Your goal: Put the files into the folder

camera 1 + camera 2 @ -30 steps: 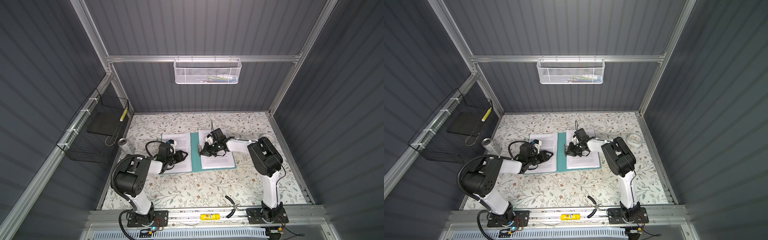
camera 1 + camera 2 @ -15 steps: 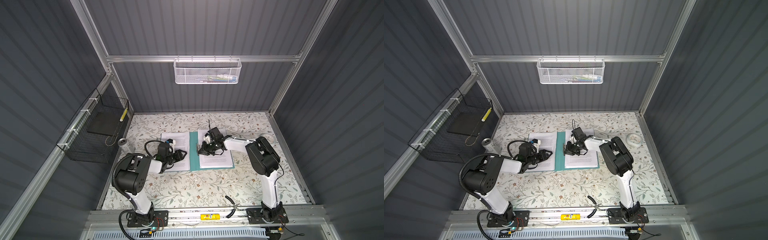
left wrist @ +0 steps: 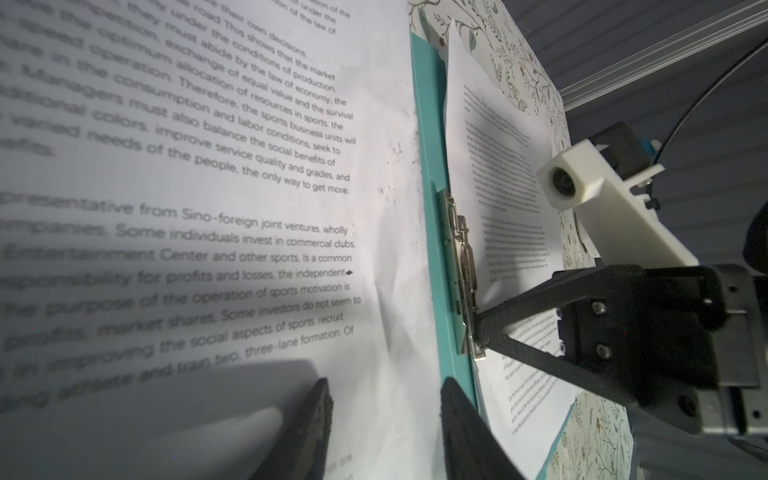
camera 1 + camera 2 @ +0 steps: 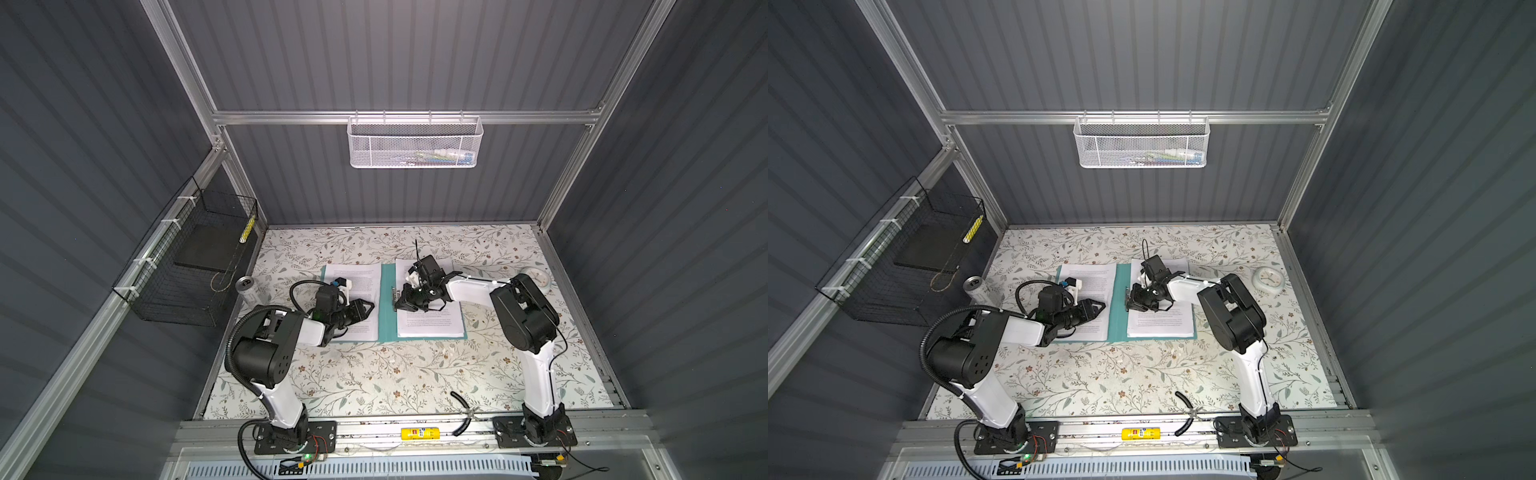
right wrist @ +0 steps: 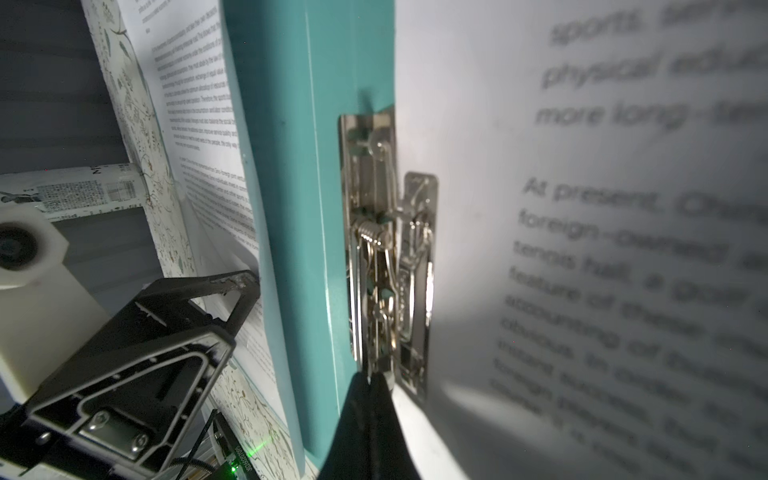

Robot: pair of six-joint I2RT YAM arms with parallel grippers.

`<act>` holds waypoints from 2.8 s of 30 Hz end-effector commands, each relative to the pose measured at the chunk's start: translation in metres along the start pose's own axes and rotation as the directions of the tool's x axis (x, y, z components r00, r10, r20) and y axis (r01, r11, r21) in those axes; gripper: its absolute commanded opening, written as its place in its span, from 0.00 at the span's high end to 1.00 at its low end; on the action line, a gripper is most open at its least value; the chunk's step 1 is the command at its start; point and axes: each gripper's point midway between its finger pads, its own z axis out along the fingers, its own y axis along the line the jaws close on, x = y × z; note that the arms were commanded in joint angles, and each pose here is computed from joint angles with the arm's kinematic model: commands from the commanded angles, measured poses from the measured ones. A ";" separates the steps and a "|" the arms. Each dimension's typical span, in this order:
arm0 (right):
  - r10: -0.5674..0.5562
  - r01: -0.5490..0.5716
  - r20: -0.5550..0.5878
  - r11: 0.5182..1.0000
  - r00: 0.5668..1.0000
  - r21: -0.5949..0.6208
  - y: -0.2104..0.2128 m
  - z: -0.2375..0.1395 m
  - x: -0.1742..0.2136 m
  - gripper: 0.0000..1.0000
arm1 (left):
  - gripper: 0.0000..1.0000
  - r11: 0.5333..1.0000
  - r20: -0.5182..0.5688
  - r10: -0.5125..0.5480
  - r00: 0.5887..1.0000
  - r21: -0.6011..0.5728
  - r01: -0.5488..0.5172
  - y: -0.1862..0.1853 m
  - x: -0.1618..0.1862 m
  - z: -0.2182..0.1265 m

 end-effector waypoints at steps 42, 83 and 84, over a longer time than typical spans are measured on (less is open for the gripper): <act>0.150 -0.128 -0.060 0.954 0.987 0.272 -0.099 0.014 0.039 1.00 | 0.55 0.986 -0.140 -0.107 0.984 -0.145 0.086 0.041 0.047 0.003; 0.133 -0.142 -0.076 0.982 0.988 -0.121 0.004 0.025 0.010 1.00 | 0.56 0.977 -0.156 -0.145 0.977 -0.177 0.117 0.057 0.057 0.007; 0.135 -0.143 -0.076 0.982 0.988 -0.119 0.003 0.024 0.010 1.00 | 0.56 0.976 -0.155 -0.146 0.977 -0.186 0.117 0.059 0.057 0.006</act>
